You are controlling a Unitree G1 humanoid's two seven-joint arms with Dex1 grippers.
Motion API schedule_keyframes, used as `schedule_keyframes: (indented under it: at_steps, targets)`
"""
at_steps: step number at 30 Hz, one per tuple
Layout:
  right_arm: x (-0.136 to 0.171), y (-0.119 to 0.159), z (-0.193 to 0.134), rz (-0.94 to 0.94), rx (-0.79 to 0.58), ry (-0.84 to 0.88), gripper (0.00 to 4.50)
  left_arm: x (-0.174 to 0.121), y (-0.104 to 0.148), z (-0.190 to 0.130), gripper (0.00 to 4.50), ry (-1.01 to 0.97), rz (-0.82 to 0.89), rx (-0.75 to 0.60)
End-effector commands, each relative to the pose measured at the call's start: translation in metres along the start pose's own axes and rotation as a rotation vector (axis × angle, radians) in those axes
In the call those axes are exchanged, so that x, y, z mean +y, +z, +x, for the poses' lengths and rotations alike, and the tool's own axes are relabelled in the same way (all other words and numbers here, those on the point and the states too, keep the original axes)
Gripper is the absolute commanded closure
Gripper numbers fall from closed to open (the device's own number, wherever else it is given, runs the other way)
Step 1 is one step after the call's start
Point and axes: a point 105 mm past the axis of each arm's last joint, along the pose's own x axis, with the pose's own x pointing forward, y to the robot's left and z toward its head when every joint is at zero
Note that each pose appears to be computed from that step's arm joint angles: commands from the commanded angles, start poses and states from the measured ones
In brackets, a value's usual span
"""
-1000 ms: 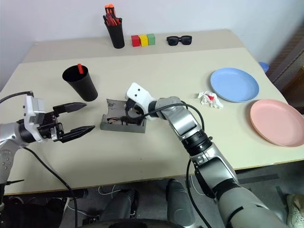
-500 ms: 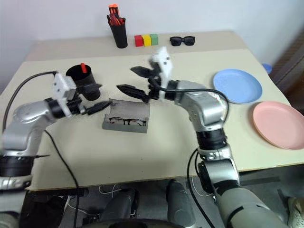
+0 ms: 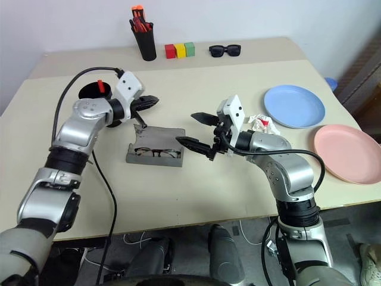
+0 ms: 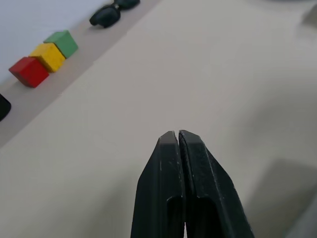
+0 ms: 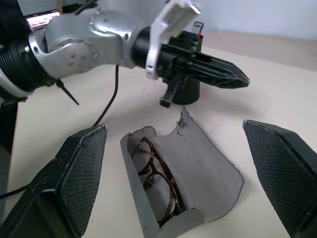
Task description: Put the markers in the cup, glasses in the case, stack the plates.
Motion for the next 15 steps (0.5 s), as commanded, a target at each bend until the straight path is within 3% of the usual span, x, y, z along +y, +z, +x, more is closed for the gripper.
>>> schedule_keyframes:
  at_steps: [1, 5, 15]
  targets:
    - [0.008, 0.012, 0.001, -0.040, -0.038, 0.018, 0.00, -0.001, -0.005, 0.011, 4.48, -0.038, 0.037, 0.084]
    - [0.009, 0.012, 0.003, -0.051, -0.036, 0.012, 0.00, -0.012, -0.028, 0.010, 4.48, -0.156, 0.028, 0.228]
    - [0.004, 0.012, 0.001, -0.049, -0.038, -0.011, 0.00, -0.018, -0.029, -0.008, 4.48, -0.312, 0.013, 0.260]
